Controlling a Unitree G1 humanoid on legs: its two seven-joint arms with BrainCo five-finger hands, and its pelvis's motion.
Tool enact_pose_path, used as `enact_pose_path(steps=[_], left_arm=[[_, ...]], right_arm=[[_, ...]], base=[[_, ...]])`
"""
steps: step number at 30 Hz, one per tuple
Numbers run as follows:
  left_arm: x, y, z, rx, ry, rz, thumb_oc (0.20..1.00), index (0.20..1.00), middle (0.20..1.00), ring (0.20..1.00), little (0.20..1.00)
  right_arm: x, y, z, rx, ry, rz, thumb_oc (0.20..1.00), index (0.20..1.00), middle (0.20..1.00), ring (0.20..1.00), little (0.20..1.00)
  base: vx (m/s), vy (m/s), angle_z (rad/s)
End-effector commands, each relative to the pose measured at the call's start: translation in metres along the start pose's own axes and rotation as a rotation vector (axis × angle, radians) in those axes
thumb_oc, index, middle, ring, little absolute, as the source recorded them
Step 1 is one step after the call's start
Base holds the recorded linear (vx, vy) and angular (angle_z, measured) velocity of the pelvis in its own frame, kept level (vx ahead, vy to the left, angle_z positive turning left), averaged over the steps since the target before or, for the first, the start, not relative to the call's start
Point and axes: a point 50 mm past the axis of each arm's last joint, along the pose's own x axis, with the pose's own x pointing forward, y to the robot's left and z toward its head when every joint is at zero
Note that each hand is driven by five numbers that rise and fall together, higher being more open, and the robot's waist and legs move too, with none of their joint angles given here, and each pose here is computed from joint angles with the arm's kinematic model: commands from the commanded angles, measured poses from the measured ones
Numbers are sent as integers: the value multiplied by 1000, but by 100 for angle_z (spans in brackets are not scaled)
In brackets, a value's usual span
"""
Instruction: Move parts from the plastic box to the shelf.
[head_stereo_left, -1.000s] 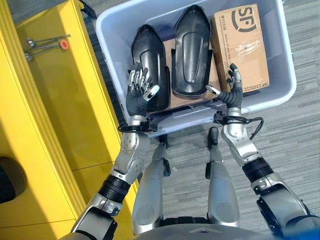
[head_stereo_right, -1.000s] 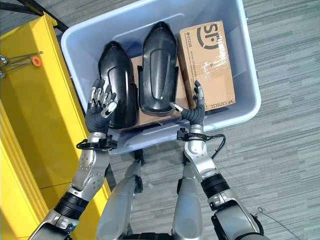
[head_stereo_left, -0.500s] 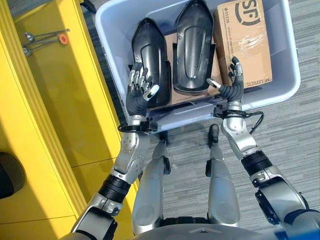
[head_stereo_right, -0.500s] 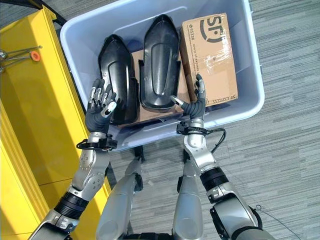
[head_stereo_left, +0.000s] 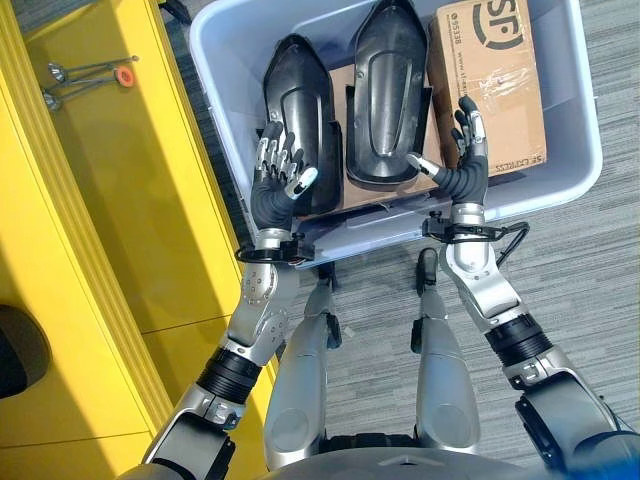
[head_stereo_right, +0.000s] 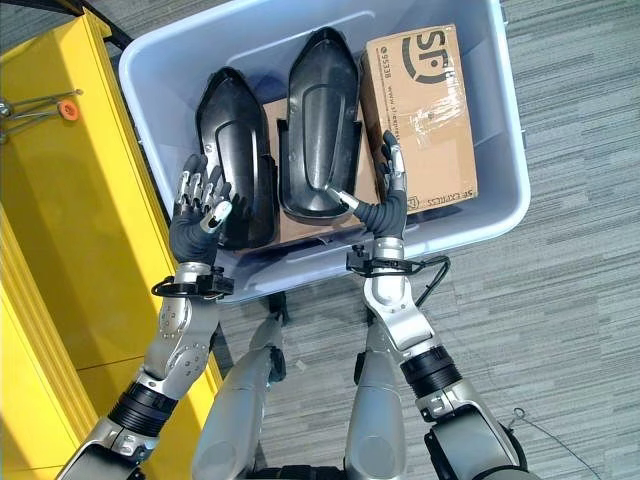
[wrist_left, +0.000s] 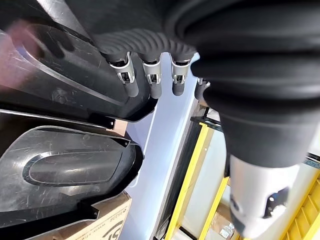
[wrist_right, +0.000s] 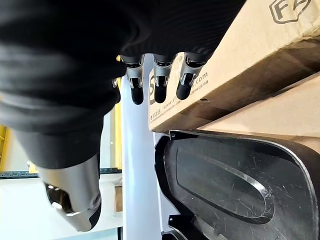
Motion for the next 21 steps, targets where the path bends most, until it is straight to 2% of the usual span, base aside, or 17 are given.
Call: enact_pose_path(steps=[1,21], left_arm=[[8,-10,30,-15,-165,-42,1000,1000,1000,1000,1000],[9,-13,33,-25,-181,-55,1000,1000,1000,1000,1000]], right_arm=[[6,0,18,43,-113,-2,1000,1000,1000,1000,1000],[22,-2,-5,-31,-7,-80,1000,1000,1000,1000,1000]], base=[[0,0,0],[0,0,0]])
